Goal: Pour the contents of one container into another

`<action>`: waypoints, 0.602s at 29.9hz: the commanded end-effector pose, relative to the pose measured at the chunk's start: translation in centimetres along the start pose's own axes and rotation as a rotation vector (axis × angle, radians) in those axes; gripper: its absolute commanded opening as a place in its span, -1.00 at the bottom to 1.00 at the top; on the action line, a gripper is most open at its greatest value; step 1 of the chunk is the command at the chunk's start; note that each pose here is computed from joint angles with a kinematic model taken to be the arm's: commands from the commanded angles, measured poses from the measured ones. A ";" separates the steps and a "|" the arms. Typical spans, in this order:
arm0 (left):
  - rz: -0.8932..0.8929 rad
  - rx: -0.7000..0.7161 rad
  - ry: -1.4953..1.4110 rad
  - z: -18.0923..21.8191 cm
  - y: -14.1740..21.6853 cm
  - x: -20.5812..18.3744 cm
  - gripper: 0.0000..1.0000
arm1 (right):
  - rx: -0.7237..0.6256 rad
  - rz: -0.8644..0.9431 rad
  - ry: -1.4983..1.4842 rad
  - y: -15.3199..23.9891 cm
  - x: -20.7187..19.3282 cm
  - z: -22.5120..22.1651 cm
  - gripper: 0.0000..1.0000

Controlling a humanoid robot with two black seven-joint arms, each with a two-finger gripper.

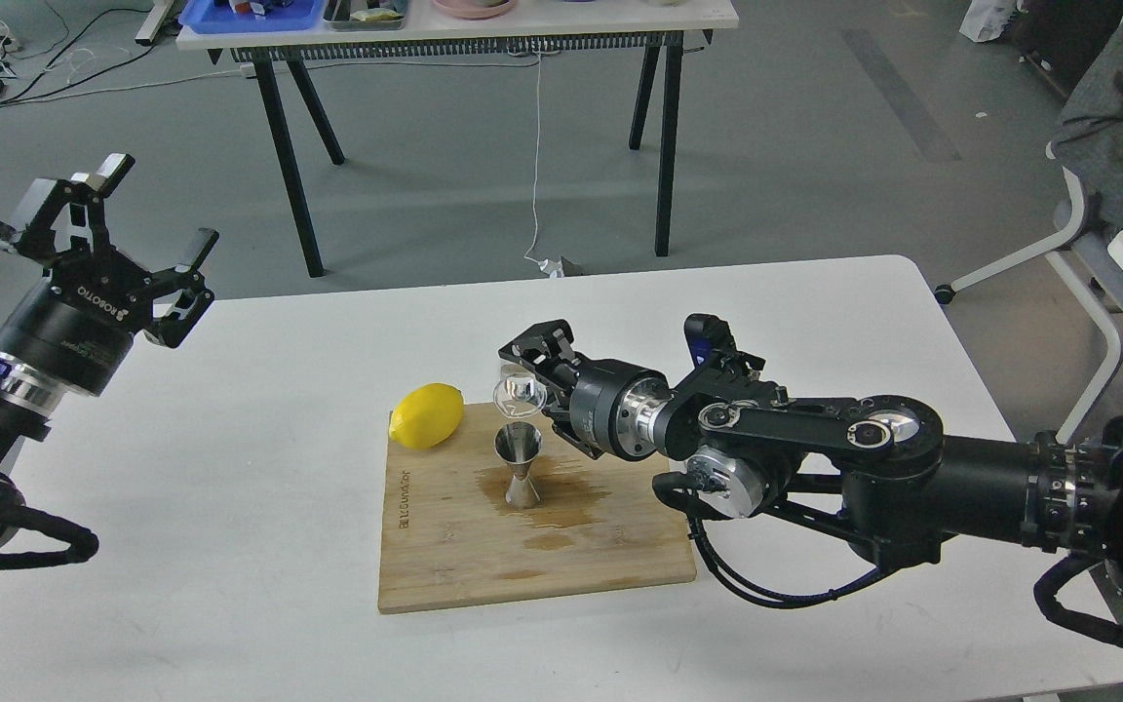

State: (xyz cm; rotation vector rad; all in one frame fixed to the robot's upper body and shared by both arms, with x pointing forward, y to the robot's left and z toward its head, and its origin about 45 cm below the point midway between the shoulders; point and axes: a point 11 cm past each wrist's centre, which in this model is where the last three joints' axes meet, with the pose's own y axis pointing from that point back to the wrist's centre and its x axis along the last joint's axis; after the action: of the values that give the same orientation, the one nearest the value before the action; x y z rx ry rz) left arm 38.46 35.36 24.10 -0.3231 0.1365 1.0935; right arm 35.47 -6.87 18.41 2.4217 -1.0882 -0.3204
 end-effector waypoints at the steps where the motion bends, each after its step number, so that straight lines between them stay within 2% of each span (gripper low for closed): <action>1: 0.001 0.001 0.002 -0.1 0.0 0.0 0.92 | 0.002 0.004 0.032 -0.1 0.2 -0.3 -0.21; 18: -0.004 -0.004 0.012 -0.3 -0.2 -0.3 0.92 | 0.017 0.012 0.172 -0.3 0.4 -1.9 -0.21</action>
State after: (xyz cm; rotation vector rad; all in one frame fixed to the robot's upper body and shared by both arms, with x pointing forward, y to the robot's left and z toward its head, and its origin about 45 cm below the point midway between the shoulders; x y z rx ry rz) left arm 38.48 34.94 23.94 -0.3329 0.1444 1.0882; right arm 36.57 -6.46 19.72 2.4143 -1.0480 -0.1345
